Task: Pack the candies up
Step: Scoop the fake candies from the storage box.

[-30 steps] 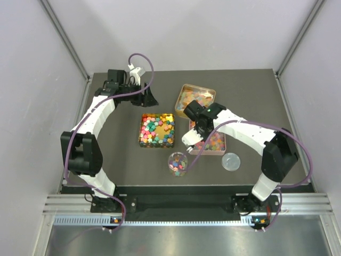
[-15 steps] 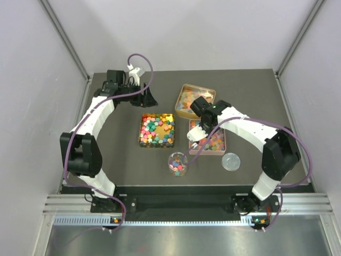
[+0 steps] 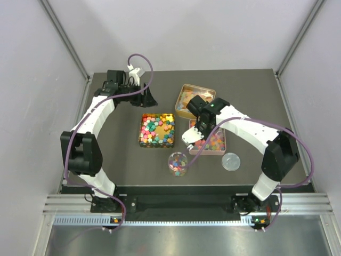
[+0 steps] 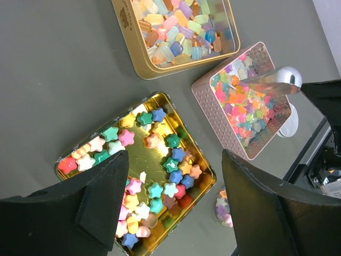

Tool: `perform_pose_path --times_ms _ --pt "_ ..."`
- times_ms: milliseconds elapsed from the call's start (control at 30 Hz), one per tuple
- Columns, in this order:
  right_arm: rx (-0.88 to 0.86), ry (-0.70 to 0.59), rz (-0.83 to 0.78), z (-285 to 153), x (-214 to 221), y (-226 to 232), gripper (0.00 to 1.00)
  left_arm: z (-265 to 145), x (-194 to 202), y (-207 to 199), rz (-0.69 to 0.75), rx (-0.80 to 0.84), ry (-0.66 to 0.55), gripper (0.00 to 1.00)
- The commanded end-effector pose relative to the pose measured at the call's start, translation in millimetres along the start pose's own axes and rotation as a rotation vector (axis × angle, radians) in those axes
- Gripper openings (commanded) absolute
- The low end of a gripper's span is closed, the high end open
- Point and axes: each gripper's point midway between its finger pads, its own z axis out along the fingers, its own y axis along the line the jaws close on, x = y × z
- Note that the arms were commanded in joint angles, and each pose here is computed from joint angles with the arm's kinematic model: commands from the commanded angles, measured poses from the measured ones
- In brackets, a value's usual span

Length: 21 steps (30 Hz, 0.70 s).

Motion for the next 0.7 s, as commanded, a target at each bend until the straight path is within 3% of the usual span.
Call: perform_pose_path --times_ms 0,300,667 --pt "-0.002 -0.038 0.027 3 -1 3 0.0 0 -18 3 0.059 -0.004 -0.032 0.75" --pt "0.05 0.055 0.02 -8 52 -19 0.0 8 -22 12 0.082 -0.011 -0.026 0.75" --pt "0.005 0.037 0.014 14 48 -11 0.0 13 -23 18 0.082 -0.01 -0.009 0.75"
